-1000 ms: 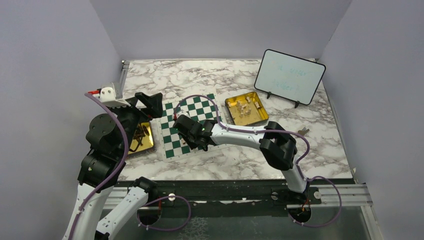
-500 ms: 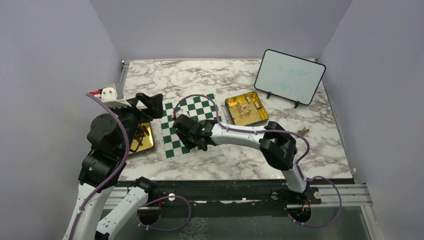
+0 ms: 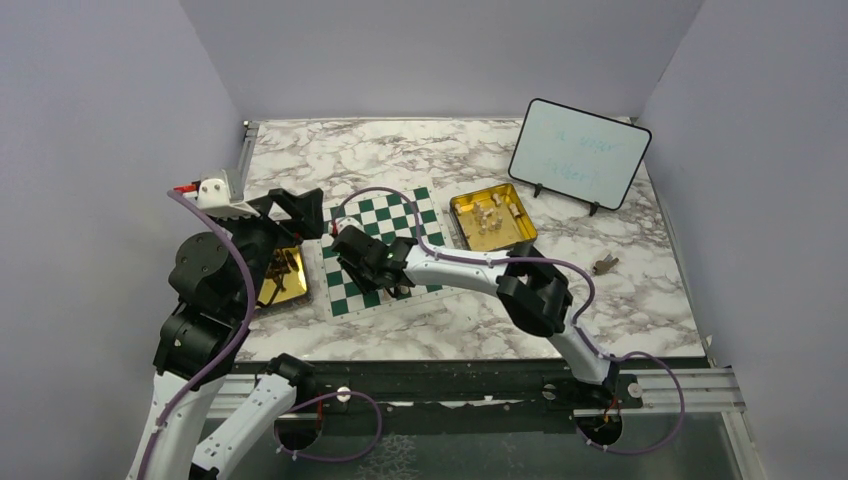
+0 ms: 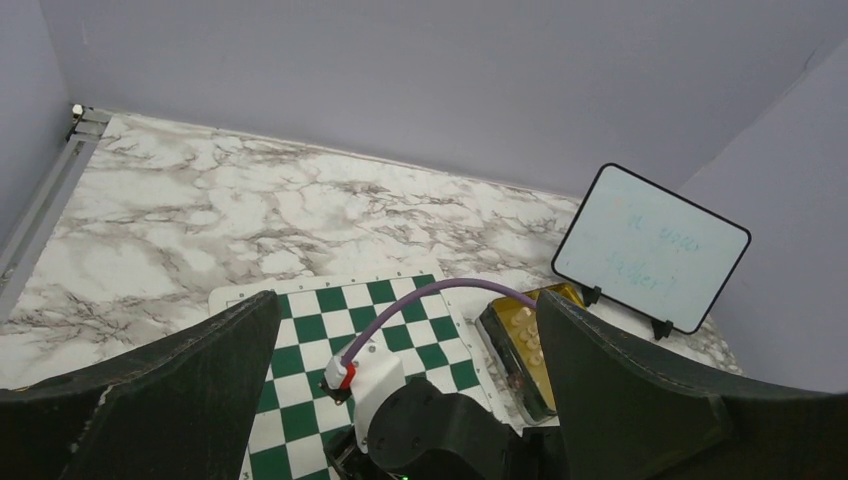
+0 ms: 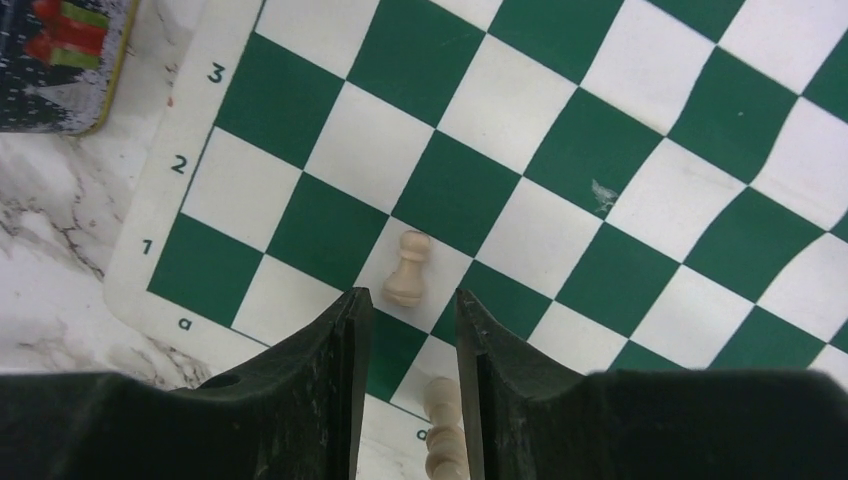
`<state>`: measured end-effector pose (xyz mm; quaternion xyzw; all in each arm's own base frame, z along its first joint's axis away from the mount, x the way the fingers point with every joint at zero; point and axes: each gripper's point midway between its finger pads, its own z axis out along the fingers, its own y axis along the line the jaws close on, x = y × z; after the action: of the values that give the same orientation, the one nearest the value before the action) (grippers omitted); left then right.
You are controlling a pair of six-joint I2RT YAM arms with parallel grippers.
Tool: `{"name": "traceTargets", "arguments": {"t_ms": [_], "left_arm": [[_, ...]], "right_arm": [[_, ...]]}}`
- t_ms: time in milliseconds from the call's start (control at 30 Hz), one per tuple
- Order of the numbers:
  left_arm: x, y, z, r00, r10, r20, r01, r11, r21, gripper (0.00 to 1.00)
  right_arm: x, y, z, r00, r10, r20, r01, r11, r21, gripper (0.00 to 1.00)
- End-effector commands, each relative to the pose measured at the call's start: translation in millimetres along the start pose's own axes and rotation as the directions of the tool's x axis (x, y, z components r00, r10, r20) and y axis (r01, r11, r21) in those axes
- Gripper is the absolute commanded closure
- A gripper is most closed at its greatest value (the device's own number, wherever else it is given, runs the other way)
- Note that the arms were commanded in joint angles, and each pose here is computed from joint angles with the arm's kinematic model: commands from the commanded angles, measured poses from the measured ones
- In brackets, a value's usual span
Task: Set up the chess pieces on the board
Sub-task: Pick up the chess piece from the chessboard.
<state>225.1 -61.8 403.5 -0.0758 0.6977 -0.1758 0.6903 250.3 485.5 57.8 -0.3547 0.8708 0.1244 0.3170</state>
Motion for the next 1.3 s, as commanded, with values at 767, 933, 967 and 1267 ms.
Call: {"name": "traceTargets", "arguments": {"t_ms": [767,933,967,1267], "left_arm": [[4.8,7.2,-3.8,1.000,-0.008,0.007,0.009,1.000,-0.024,0.03],[21.8,-0.3,2.9,0.997,-0.067,-0.023,0.067,0.998,0.016,0.05],[23.3,-0.8,4.2,0.997,-0.074,-0.026,0.074,0.997,0.016,0.05],[38.3,-19.0,7.7,0.977,-0.192,-0.090,0.199,0.977,0.081,0.11]], "right_arm": [[-1.5,-0.5,18.1,1.000,0.002,0.017,-0.002,1.000,0.000,0.82],[-45.2,-8.4,-19.9,0.983,0.014,0.182,-0.014,1.000,-0.003,0.83],[-54.0,-11.3,-29.5,0.977,0.018,0.215,-0.018,1.000,-0.002,0.83],[-86.0,-63.0,-105.3,0.886,-0.036,0.462,-0.037,0.988,0.148,0.85]]}}
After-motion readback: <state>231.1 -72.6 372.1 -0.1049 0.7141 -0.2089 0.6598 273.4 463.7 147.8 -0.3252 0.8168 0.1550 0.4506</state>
